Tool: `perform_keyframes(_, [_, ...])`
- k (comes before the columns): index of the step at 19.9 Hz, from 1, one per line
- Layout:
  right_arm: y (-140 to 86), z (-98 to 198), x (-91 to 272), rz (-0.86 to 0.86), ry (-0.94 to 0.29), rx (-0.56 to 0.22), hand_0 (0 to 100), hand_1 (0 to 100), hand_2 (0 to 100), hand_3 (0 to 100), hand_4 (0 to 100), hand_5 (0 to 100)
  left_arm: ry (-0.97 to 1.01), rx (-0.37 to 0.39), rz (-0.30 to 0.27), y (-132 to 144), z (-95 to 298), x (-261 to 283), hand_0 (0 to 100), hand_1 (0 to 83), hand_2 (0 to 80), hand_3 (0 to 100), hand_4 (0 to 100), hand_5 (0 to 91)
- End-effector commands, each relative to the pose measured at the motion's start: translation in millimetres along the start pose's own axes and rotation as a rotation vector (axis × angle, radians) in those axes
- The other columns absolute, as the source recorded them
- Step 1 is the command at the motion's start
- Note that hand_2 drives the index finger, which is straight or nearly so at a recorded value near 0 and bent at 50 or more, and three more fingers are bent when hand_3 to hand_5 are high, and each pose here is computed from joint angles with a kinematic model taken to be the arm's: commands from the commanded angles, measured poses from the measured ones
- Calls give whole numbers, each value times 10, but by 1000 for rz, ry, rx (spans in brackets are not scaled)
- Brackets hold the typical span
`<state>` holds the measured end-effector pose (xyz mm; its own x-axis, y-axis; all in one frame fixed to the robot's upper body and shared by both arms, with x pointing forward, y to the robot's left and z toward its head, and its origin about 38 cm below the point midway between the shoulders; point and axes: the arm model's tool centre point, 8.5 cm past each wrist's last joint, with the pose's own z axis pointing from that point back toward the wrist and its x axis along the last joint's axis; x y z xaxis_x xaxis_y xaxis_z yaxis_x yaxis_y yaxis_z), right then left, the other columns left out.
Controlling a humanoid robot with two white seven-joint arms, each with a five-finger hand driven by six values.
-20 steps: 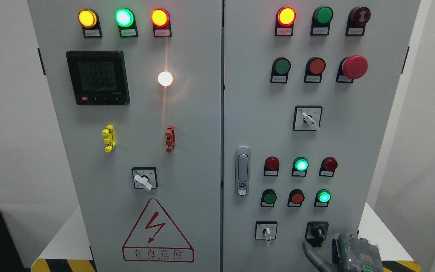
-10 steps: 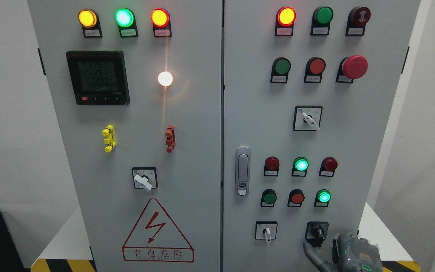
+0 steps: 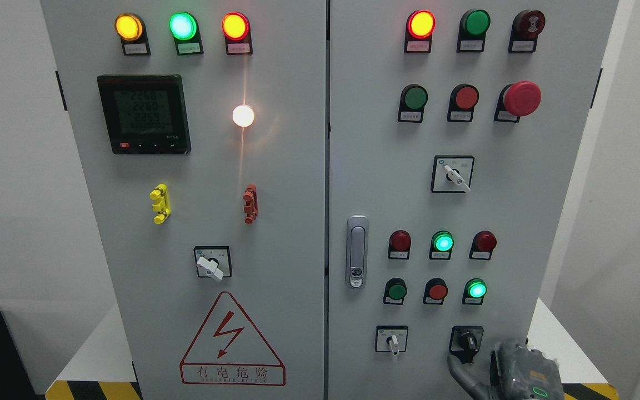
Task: Flip black knob to close circuit
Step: 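Grip the black knob with the right hand and twist it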
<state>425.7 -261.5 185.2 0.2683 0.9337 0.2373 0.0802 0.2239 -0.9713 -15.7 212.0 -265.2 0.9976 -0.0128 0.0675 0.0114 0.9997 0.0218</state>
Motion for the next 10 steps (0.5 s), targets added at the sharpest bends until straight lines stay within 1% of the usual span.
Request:
perform_keyframes(1, [-5,-25,-77,-2,19,2,0,30,922,1000,982,977,0,1,0,1,0,0,120,556,0,0,0,0])
perform_keyframes(10, [-35,-41,-196,-11,44,-3,0,29,920,1000,983,977,0,1,0,1,0,0,120,556,0,0,0,0])
